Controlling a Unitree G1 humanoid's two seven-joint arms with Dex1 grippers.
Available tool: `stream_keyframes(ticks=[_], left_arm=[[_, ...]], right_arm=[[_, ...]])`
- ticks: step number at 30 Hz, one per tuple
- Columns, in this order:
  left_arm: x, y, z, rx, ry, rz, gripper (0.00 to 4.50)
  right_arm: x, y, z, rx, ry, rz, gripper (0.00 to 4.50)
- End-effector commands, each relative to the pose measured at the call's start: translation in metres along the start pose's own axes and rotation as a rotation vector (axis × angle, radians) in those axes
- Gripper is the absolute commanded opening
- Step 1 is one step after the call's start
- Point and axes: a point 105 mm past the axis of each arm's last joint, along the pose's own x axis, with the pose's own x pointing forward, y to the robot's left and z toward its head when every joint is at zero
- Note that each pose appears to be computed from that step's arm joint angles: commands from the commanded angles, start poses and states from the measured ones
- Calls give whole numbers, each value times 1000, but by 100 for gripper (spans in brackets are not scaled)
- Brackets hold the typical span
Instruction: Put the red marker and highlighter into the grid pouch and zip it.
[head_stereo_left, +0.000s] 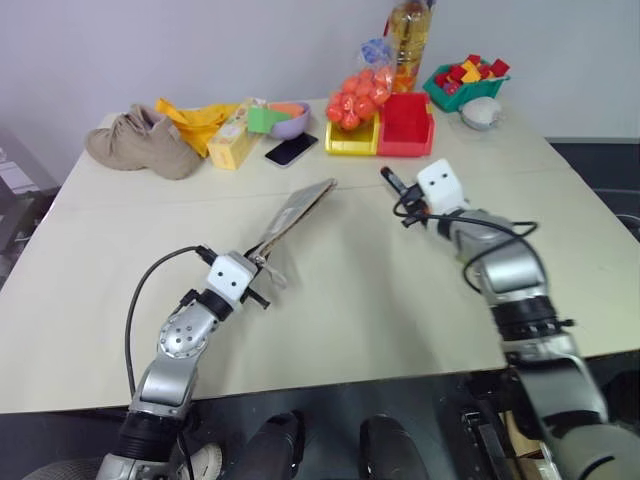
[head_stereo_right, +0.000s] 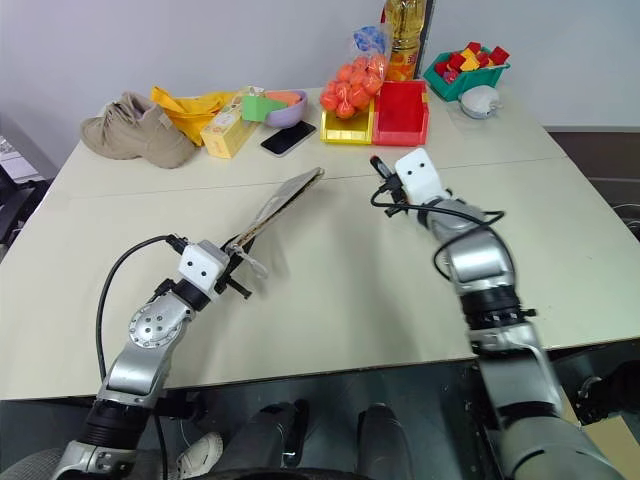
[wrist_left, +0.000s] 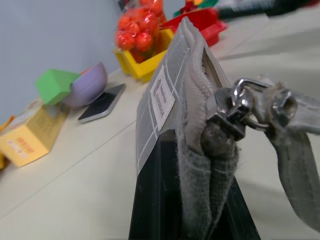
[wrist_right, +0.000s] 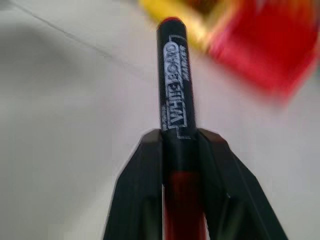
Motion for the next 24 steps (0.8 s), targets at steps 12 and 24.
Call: stream_keyframes(ticks=[12,24], left_arm=[[8,-1,17,7,-67,-99,0],[5,-7,16,28,-56,-130,0]], right_arm=[[-23,35,34,-265,-165,263,42],[-23,40,44,-304,-197,298,42]])
